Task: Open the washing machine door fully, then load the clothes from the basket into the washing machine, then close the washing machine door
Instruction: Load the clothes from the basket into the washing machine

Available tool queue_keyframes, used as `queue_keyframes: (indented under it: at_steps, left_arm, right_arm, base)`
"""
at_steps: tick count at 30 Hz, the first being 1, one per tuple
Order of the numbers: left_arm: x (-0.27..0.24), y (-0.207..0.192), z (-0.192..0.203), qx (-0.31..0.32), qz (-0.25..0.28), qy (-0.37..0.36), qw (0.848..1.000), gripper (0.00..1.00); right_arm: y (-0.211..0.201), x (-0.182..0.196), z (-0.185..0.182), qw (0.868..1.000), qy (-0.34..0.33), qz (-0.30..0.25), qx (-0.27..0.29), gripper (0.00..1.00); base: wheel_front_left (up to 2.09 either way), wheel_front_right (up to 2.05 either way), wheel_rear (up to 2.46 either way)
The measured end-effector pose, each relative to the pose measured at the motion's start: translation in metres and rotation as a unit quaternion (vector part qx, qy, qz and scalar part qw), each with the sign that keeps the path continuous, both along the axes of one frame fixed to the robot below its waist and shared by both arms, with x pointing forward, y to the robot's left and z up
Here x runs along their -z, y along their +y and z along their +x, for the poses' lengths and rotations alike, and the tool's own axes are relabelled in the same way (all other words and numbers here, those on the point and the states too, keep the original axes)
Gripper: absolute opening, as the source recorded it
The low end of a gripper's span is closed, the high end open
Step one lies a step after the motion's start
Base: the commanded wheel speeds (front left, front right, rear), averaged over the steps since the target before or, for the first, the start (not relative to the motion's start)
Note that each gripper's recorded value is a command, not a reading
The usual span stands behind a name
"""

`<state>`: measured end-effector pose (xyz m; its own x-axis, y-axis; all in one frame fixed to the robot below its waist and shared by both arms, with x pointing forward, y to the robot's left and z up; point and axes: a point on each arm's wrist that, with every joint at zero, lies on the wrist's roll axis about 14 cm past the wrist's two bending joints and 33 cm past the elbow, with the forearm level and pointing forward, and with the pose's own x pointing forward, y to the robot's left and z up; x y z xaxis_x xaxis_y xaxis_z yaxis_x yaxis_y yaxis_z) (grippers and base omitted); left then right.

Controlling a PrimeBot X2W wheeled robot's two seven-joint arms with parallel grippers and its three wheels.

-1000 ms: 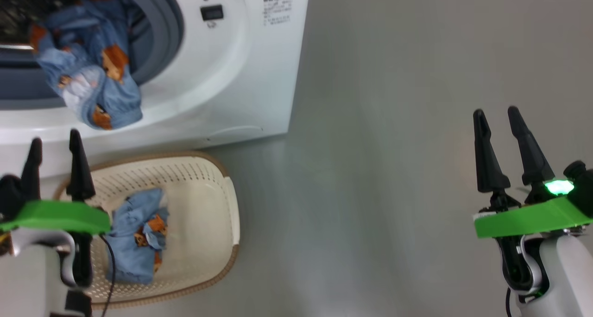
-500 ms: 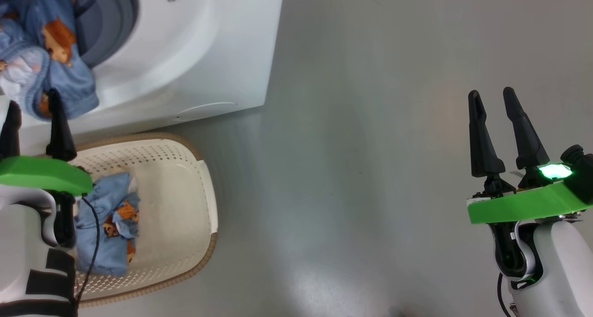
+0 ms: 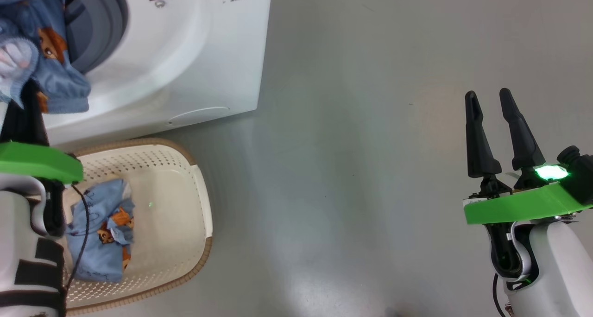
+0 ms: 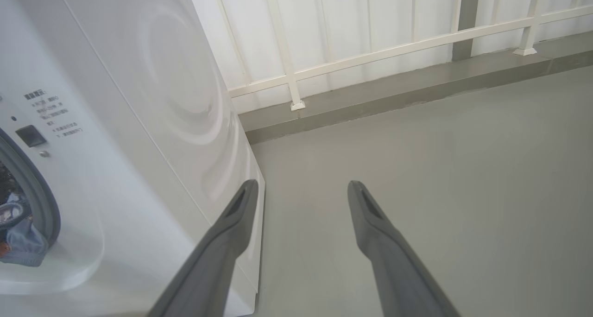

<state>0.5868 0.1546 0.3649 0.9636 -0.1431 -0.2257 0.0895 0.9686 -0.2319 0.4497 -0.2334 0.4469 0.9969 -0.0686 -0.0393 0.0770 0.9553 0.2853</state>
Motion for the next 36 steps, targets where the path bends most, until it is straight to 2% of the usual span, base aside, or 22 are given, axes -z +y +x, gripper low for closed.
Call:
queue_keyframes:
  at_steps: [8,20,28,36]
  left_arm:
    - [-0.035,0.002,0.034,0.006,0.025,-0.052,0.998,0.00]
    - [-0.067,-0.010,0.092,0.010,0.063,-0.072,0.995,0.00]
    - [-0.117,-0.011,0.124,-0.009,0.080,-0.151,0.985,0.00]
    - [-0.066,-0.017,0.117,0.008,0.092,-0.092,0.991,0.00]
  right_arm:
    - [0.007,0.005,0.000,1.000,0.005,0.008,-0.004,1.00]
    - [0.004,0.010,-0.009,1.000,0.018,0.009,0.005,1.00]
    - [-0.011,0.011,-0.017,0.999,0.025,-0.001,0.024,1.00]
    - [-0.014,0.018,-0.019,0.999,0.036,-0.002,0.030,1.00]
  base:
    - [0.00,0.00,0.00]
    - [0.00,0.00,0.00]
    - [0.00,0.00,0.00]
    - [0.00,0.00,0.00]
